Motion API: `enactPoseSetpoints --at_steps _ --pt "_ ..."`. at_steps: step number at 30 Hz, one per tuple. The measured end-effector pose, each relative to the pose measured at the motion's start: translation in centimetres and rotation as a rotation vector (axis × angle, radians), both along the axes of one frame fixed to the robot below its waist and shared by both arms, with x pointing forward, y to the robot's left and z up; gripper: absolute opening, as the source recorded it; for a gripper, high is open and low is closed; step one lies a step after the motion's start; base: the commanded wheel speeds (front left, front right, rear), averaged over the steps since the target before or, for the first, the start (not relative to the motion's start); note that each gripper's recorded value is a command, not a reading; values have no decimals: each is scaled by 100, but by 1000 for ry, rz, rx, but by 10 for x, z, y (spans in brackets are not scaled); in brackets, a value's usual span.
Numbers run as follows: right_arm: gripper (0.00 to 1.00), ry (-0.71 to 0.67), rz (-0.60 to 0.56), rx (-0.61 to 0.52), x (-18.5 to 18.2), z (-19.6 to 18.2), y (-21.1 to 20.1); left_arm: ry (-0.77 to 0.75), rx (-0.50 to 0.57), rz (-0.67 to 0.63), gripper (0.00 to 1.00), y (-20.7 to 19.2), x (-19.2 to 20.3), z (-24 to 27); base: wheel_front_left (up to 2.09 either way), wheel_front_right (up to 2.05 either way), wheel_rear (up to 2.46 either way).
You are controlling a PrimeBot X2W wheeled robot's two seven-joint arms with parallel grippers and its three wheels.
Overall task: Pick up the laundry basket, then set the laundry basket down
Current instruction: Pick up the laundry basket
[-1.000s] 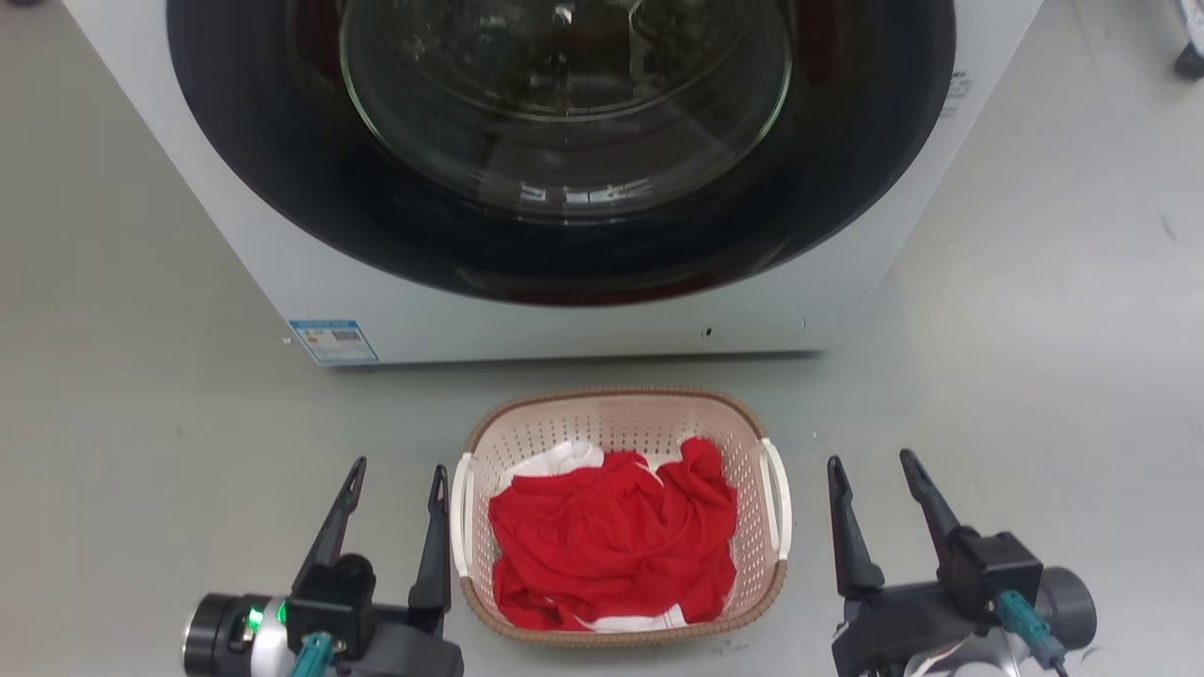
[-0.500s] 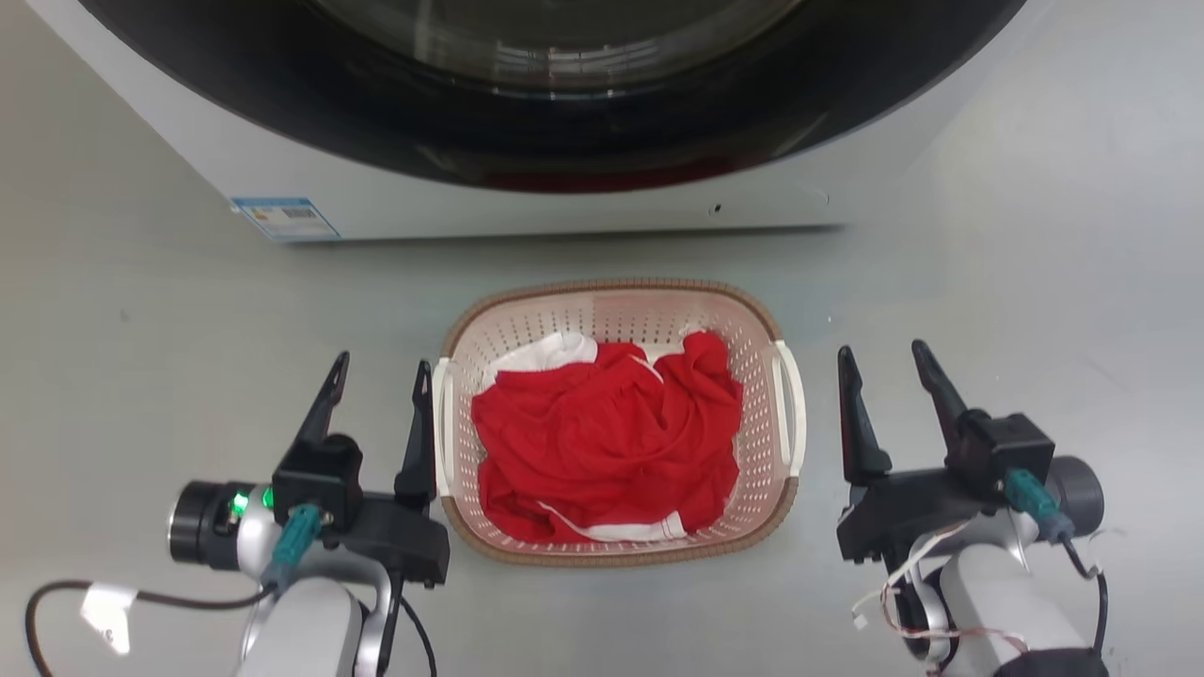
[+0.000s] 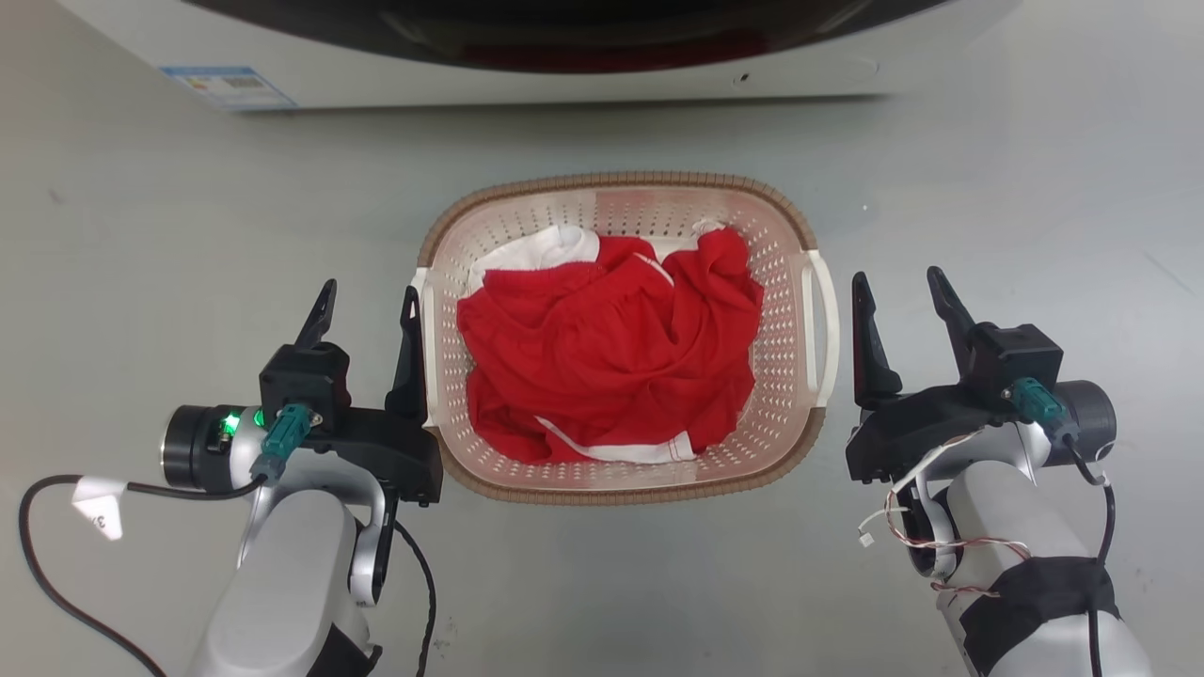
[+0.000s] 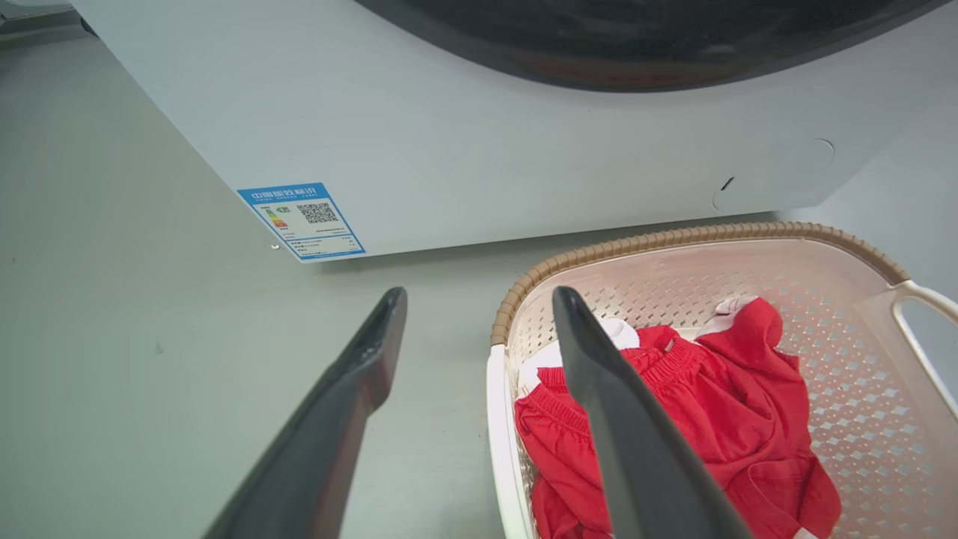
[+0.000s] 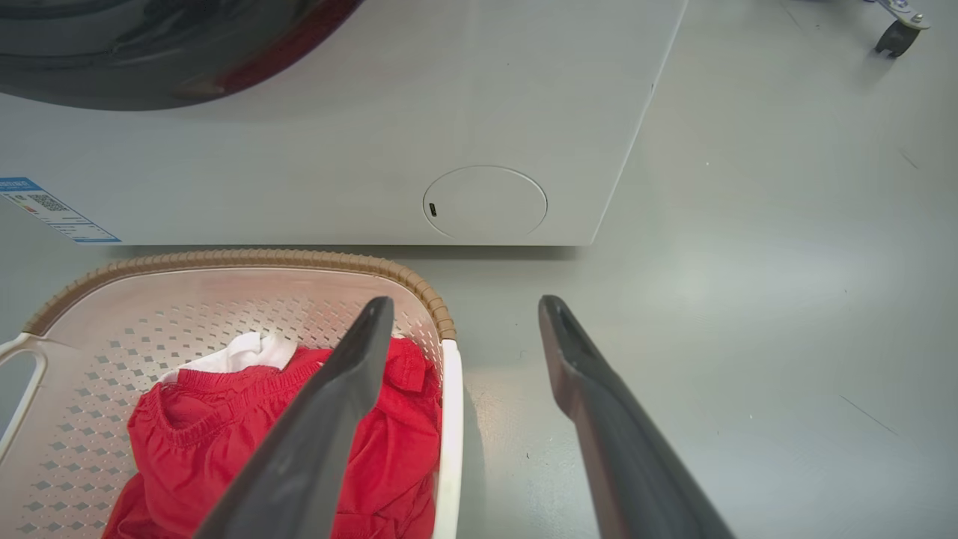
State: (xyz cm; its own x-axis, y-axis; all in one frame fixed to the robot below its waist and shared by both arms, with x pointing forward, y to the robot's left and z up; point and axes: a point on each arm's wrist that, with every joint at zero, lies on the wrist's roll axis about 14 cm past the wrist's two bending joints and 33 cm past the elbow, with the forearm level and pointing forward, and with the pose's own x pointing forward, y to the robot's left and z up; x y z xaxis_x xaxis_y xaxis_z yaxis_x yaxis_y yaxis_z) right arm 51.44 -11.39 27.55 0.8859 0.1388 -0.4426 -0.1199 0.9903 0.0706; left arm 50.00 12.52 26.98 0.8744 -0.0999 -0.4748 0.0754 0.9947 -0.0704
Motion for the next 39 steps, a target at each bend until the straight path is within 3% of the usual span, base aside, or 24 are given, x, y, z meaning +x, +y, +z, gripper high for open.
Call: enactPoseSetpoints --at_steps 15,39 --pt "100 177 35 -22 -15 -69 4 182 20 -9 100 3 -18 -66 0 0 0" --pt "100 298 108 -12 -26 -115 24 355 33 -77 100 -4 -39 -119 0 0 0"
